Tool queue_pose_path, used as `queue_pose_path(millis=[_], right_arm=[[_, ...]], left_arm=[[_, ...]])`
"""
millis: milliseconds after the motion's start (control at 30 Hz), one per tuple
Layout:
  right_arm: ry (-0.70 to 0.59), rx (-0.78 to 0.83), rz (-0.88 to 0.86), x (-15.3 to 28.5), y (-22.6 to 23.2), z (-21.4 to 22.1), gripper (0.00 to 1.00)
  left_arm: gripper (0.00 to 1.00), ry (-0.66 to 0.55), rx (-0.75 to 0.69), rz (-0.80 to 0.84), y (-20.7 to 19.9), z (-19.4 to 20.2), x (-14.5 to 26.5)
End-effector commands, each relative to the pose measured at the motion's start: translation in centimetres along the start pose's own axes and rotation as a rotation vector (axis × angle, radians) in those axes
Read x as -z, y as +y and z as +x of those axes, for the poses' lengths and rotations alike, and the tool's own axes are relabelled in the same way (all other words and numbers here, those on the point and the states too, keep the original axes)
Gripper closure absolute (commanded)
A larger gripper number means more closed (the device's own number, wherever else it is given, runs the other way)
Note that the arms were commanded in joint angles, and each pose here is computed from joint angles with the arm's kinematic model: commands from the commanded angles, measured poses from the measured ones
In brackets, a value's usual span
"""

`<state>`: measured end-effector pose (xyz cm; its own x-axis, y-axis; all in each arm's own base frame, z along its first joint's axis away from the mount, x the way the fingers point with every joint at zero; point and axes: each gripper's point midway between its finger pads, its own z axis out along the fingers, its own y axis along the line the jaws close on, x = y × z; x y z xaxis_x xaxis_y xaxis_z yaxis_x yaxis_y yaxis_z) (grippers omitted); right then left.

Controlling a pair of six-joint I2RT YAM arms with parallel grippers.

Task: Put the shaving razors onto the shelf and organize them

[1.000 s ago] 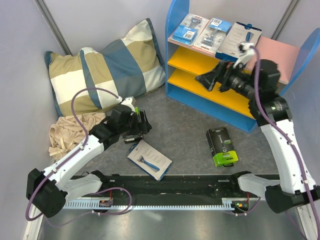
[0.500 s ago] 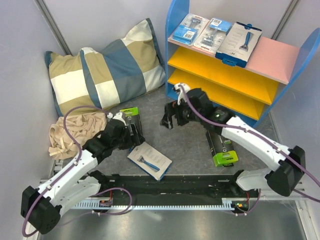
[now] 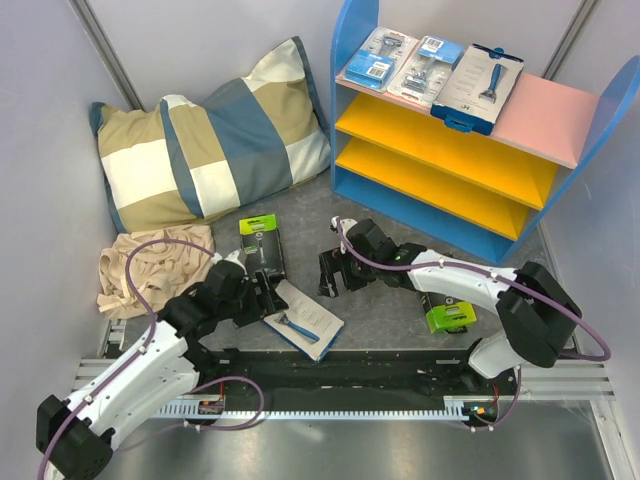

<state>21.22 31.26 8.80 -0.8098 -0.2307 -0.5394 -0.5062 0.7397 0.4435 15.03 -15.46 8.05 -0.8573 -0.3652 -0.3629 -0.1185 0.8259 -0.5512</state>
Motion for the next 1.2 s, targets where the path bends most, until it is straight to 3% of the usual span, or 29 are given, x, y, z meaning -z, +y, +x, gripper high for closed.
queue_pose_path(millis=[0, 433, 733, 1033, 1167], right_arm=[[-0.033, -0.015, -0.094, -1.5, 1.5, -0.4, 0.03], [0.024, -0.056, -0.174, -3.3, 2.1, 2.3, 0.05], [0.070, -0.083, -0.202, -4.1, 2.1, 4.3, 0.07], [0.109, -0.099, -0.235, -3.7, 2.3, 5.7, 0.18], [0.129, -0.121, -0.261, -3.5, 2.5, 6.5, 0.29]], left_arm=[[0.17, 0.067, 0.075, 0.012, -0.5, 1.9, 0.5], [0.17, 0.140, 0.113, -0.033, 0.6, 5.8, -0.2], [0.17, 0.141, 0.121, -0.042, 0.8, 6.1, -2.1], [0.17, 0.152, 0.129, -0.042, 1.2, 6.7, -4.3], [0.20, 0.144, 0.136, -0.050, 1.7, 6.8, -4.7]])
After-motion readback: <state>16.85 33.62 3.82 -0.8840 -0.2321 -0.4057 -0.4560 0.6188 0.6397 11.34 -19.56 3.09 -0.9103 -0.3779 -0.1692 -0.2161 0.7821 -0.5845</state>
